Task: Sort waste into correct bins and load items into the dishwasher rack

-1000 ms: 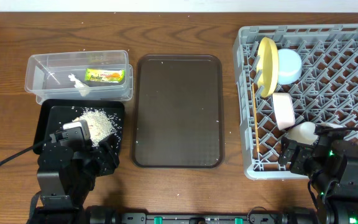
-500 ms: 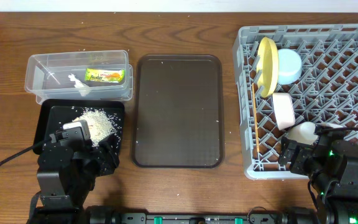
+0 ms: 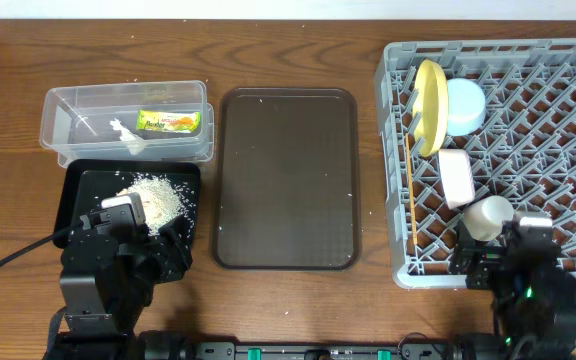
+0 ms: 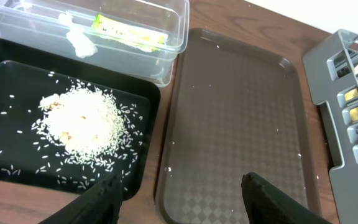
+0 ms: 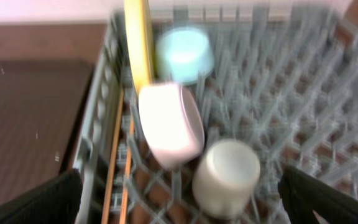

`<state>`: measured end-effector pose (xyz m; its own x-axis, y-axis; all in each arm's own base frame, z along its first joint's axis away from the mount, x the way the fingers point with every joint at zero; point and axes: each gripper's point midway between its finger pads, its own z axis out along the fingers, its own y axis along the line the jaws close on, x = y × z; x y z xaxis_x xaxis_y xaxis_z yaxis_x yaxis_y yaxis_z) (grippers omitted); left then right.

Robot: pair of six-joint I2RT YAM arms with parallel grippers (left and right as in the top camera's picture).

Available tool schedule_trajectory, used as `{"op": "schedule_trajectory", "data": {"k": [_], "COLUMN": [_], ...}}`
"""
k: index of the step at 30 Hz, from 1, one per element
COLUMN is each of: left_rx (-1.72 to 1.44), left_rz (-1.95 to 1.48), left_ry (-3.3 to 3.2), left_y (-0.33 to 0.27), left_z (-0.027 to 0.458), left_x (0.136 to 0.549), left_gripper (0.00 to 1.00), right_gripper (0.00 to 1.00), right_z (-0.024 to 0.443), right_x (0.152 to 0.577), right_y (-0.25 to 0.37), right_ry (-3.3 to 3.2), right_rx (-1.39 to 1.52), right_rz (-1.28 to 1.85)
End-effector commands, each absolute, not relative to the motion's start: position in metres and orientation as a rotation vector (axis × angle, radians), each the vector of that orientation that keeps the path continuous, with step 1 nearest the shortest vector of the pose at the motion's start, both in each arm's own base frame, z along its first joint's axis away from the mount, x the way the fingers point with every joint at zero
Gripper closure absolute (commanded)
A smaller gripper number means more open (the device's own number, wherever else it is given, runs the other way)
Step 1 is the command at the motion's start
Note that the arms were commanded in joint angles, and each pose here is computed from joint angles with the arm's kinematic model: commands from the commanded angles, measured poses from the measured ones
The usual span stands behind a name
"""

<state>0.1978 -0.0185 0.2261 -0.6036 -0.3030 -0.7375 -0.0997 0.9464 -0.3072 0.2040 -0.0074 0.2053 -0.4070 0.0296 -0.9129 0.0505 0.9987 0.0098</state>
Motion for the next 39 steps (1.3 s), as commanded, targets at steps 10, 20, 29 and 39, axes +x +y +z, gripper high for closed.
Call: {"op": "schedule_trajectory", "data": {"k": [10, 20, 29, 39], "left_rx": [-0.294, -0.294, -0.294, -0.294], "left_rz": [-0.281, -0.281, -0.281, -0.281], "left_ry": [2.216, 2.216, 2.216, 2.216], "left_y": [-0.016, -0.016, -0.016, -0.016], "left_z": [0.224, 0.224, 0.224, 0.224], "left_x": [0.198, 0.198, 0.198, 0.198], "left_gripper": [0.35, 0.36, 0.35, 0.35], "right_gripper": [0.01, 0.01, 0.01, 0.01], "right_z": [0.224, 0.197, 0.158, 0.158], "right_x": [0.234, 0.244, 0.245, 0.245], "right_y": [-0.02, -0.029, -0.026, -0.026], "right_ry": [1.509, 1.482, 1.64, 1.64], "right_rx": [0.06, 0.081, 0.064, 0.064], "right_rz": [-0.122, -0.148, -0.139, -0.139]}}
